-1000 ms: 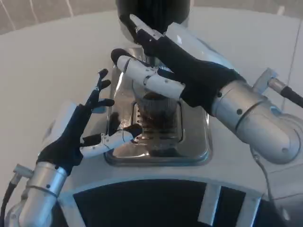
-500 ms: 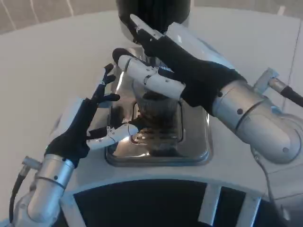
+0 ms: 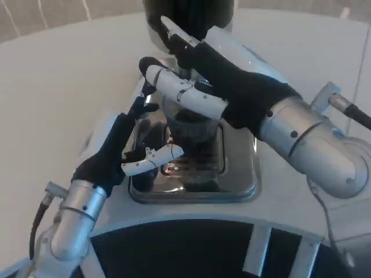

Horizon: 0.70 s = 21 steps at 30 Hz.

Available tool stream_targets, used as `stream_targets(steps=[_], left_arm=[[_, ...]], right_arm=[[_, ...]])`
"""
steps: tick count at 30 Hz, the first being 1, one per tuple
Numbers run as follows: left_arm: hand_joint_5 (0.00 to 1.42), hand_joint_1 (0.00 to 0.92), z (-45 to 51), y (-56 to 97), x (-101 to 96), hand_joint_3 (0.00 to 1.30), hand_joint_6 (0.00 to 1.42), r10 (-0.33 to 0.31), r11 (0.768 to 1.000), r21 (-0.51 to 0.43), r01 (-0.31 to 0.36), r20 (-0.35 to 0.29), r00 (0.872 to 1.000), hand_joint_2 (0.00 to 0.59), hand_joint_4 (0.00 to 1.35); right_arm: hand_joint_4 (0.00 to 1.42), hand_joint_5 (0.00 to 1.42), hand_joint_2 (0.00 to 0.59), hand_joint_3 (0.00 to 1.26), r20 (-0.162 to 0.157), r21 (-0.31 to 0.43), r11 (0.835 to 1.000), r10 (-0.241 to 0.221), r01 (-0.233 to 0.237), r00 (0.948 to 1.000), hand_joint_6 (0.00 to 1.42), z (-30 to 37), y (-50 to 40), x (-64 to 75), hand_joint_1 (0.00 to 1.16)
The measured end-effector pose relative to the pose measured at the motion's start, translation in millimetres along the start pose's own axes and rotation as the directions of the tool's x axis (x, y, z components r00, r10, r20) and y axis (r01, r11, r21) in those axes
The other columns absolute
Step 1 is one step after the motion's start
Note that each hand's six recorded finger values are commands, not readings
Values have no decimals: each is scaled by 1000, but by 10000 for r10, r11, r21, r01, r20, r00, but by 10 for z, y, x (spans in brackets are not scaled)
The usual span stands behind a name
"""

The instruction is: Grasp the cup under the faucet to collect the drink, then remove the cup.

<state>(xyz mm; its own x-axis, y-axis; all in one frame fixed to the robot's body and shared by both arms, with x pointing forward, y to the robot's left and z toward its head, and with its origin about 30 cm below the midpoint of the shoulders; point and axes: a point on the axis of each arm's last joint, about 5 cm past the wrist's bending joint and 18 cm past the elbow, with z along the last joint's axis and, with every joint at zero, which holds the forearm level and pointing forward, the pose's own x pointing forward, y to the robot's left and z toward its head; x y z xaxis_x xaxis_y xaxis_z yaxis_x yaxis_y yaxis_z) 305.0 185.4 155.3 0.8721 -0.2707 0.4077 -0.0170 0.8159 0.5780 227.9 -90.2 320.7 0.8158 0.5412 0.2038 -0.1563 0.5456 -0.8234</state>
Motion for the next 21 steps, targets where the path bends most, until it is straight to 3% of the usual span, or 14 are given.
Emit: stream_targets(steps=[16, 21], left_arm=[[203, 433, 8, -73, 139, 0, 171, -215, 9997, -147, 213, -97, 9997, 69, 43], [203, 431, 5, -80, 136, 0, 171, -218, 9996, -163, 218, -19, 9998, 70, 43]], right_arm=[[0, 0, 457, 0, -3, -2, 10000, 10, -10, 10000, 0, -12, -6, 22, 0], [0, 0, 464, 0, -86, 152, 9983, -553, 554, 9984, 0, -47, -1, -44, 0]])
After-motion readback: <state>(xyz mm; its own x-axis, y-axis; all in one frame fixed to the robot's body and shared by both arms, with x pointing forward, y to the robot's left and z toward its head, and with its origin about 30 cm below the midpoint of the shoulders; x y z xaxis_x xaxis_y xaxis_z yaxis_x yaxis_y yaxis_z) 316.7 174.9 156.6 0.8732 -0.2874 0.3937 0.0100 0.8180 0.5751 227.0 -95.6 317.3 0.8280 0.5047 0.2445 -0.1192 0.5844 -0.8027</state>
